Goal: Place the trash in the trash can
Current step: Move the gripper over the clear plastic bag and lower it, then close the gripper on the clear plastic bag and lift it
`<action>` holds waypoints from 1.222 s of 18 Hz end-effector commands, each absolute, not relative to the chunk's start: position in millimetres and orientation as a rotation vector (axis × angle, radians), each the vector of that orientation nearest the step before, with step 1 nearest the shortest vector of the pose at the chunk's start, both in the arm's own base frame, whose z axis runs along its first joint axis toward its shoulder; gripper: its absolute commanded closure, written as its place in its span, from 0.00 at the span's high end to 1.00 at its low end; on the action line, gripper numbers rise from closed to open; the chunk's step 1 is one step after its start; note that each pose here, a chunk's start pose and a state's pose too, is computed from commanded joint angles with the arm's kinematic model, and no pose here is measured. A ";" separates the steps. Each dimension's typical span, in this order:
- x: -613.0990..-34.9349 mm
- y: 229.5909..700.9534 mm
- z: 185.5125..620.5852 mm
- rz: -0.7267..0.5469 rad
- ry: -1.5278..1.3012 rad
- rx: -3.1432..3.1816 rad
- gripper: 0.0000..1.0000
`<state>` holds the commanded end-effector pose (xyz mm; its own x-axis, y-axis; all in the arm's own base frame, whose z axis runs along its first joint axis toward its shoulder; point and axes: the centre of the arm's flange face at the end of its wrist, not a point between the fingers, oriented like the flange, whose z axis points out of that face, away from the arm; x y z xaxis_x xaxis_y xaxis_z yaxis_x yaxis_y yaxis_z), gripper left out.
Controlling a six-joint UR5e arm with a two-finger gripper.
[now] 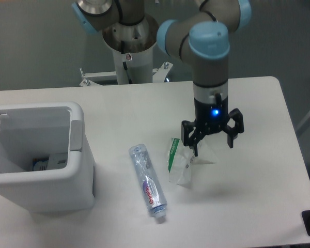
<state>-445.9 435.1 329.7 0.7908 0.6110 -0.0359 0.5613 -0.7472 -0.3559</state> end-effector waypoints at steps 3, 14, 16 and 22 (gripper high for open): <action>-441.4 433.6 318.2 0.207 -0.806 -2.706 1.00; -409.8 436.0 248.5 0.114 -0.408 -2.915 0.93; -410.3 436.0 249.9 0.121 -0.408 -2.915 0.49; -422.9 433.4 289.0 0.186 -0.435 -2.856 0.00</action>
<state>-422.9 433.4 289.0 0.9473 0.3080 -0.0883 0.2765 -0.9251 -0.2602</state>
